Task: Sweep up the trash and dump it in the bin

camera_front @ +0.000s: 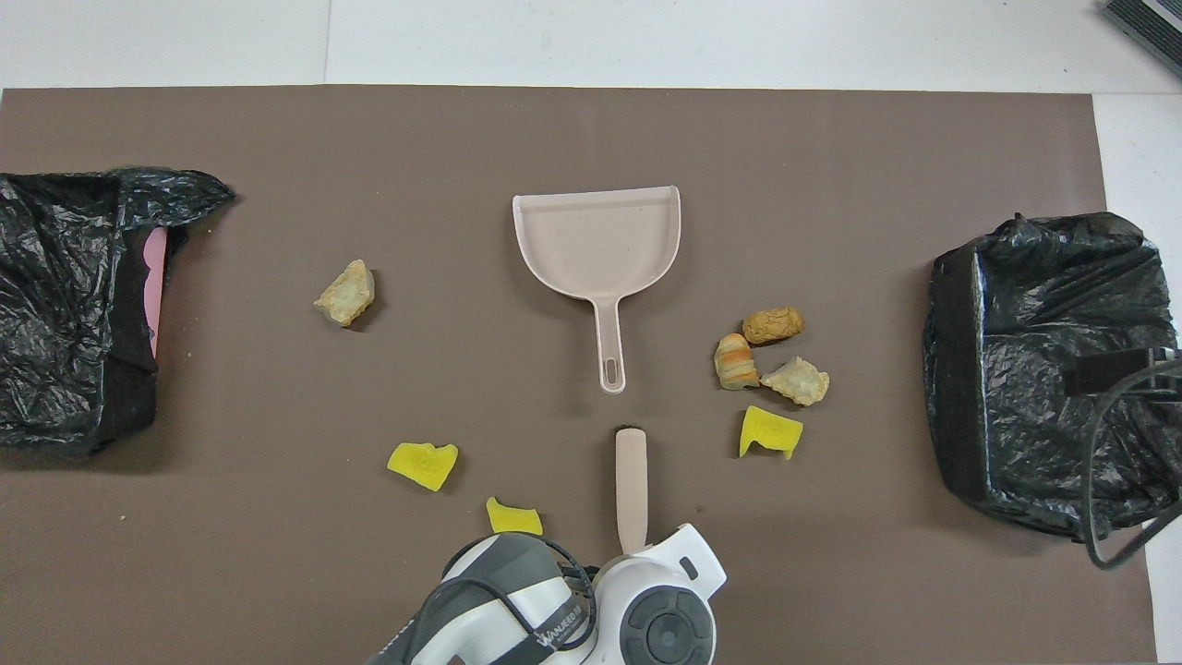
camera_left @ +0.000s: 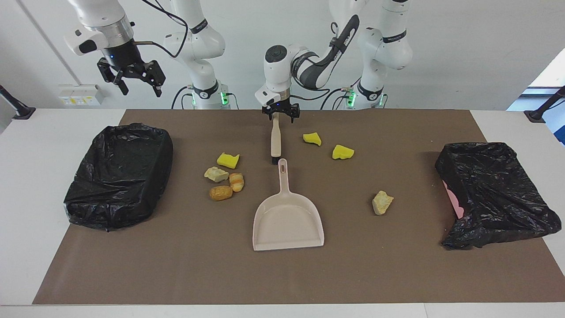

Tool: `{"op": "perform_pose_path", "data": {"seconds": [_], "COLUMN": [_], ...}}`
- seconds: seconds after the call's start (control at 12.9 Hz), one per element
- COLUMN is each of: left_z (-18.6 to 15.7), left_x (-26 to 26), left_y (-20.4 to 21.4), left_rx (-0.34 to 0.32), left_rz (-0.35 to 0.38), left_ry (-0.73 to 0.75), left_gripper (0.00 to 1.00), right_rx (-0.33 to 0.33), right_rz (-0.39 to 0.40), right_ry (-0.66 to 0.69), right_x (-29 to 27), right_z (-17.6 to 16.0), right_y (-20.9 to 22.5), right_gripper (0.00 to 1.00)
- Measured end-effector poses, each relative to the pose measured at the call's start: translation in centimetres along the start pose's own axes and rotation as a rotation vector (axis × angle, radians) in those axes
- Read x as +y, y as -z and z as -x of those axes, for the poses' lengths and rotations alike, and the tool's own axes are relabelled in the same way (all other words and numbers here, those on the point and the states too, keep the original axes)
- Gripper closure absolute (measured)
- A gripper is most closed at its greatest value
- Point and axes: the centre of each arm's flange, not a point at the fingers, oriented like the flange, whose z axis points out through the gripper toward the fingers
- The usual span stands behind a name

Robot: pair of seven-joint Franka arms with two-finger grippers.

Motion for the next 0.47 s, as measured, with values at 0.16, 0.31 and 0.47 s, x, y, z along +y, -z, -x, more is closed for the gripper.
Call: {"op": "perform_pose_path", "data": {"seconds": [0.16, 0.31, 0.47], "left_z": [0.0, 0.01, 0.06], "left_x": [0.0, 0.01, -0.01], "left_y": [0.14, 0.16, 0.17], "left_rx": [0.002, 0.002, 0.0], "left_rz": [0.002, 0.002, 0.0], "left_ry": [0.011, 0.013, 0.014], "left_gripper": [0.41, 0.49, 0.73], "right_rx": [0.0, -0.001, -0.001], "right_rz": [0.0, 0.0, 0.0], "right_ry": [-0.006, -0.01, -0.01], "right_x": [0.28, 0.56, 0.56], "right_z": [-0.01, -0.02, -0.02], "right_y": [-0.02, -0.03, -0.04], "right_gripper": [0.0, 0.0, 0.0]}}
